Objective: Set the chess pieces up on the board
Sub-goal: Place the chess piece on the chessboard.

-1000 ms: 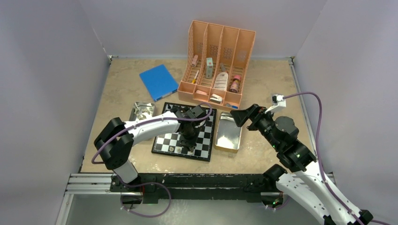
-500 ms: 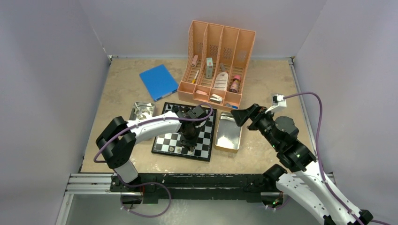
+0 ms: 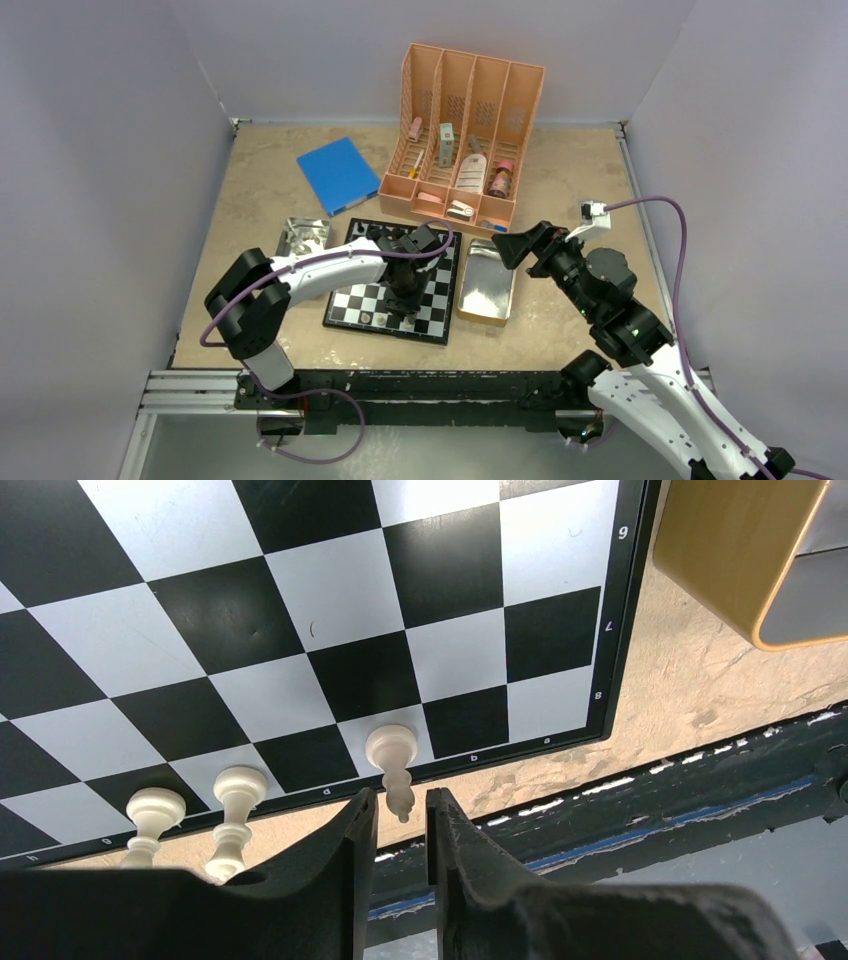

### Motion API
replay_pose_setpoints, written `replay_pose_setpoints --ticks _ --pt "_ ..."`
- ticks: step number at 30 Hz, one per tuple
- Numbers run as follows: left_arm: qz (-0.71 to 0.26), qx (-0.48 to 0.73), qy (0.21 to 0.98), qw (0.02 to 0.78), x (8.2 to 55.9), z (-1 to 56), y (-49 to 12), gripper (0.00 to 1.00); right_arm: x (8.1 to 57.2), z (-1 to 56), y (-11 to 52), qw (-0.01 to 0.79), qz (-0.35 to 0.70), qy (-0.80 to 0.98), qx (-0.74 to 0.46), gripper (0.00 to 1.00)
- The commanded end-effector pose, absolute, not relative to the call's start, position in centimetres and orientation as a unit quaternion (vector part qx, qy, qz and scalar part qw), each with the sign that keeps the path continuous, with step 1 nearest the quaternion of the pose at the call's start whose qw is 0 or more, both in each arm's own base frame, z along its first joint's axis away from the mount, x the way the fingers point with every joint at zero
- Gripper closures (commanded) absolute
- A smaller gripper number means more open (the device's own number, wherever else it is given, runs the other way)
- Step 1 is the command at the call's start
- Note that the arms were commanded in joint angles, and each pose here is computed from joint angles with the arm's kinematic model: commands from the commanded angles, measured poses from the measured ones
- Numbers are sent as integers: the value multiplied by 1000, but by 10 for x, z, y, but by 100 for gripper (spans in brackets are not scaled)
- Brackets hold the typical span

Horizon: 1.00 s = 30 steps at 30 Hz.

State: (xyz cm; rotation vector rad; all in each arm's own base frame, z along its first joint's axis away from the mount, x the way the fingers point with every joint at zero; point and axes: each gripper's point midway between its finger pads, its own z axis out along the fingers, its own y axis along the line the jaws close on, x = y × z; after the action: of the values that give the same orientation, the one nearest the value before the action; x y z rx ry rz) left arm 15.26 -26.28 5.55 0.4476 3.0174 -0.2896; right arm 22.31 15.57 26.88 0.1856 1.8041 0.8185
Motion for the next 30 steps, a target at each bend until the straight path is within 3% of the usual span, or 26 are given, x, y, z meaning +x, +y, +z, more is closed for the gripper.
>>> replay_pose_setpoints --ticks 1,19,30 --pt "-117 139 982 60 160 74 -276 76 228 290 156 570 355 737 80 3" --pt "-98 148 981 76 174 77 -279 80 230 293 158 577 362 728 78 3" --pt "-77 151 983 65 180 57 -283 87 231 294 160 576 362 729 74 3"
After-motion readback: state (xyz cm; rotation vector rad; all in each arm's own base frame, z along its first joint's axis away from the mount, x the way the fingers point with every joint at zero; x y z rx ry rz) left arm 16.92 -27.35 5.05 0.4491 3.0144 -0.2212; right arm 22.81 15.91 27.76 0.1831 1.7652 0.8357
